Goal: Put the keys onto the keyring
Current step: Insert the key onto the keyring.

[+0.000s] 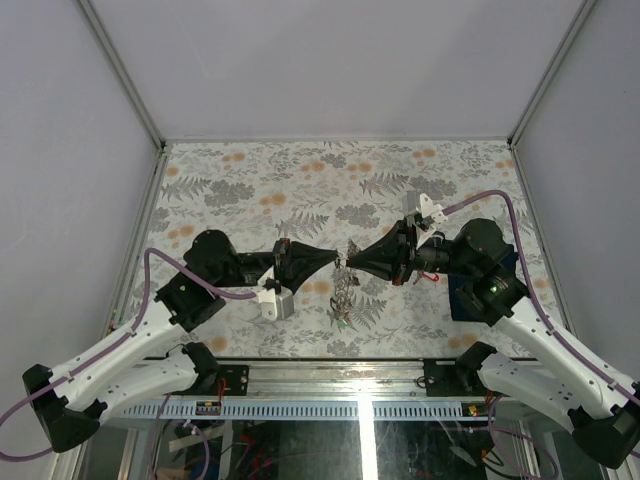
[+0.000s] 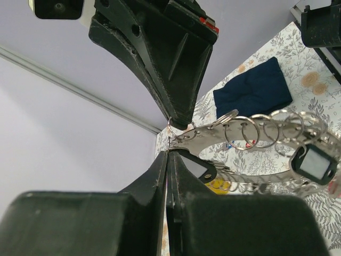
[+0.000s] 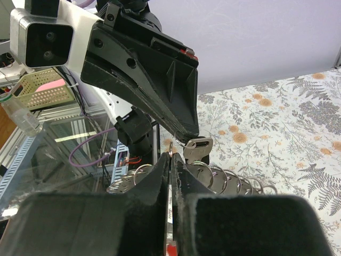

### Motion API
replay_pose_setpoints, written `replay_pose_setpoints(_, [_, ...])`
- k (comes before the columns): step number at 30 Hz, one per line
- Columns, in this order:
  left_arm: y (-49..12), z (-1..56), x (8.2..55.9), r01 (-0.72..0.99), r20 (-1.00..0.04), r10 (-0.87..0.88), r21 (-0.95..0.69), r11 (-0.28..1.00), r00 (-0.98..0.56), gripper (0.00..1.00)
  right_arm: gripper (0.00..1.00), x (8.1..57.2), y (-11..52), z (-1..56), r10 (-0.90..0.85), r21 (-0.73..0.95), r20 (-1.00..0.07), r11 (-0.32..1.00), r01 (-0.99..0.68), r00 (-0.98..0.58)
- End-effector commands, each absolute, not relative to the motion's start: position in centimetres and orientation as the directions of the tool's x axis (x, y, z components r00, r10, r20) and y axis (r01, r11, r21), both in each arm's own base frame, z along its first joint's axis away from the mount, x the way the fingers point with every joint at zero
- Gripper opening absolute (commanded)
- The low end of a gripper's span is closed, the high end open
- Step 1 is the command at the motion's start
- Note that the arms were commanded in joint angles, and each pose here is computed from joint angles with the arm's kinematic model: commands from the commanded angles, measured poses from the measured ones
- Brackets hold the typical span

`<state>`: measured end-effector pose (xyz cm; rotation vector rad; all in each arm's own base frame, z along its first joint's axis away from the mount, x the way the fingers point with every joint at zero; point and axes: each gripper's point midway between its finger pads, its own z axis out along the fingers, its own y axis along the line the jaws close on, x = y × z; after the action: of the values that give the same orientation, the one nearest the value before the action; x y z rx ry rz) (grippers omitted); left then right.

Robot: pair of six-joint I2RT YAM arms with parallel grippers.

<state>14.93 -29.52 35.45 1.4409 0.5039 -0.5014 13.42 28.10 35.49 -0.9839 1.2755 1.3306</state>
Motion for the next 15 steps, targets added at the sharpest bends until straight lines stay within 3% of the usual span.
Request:
replay_pose_setpoints(1, [-29.4, 36.6, 14.7, 0.582, -0.58, -0.051, 0.81, 0.075, 0.813, 0.0, 0.0, 12.5, 27.7, 40.2, 0.225, 0.066, -0.973, 0.034, -0.997, -0.056])
replay_pose_setpoints(15, [-29.5, 36.6, 14.6, 0.585, -0.582, -0.054, 0.809, 0.065, 0.811, 0.0, 0.0, 13.8, 28.0, 39.3, 0.206, 0.106, -0.975, 0.089, -0.99, -0.086])
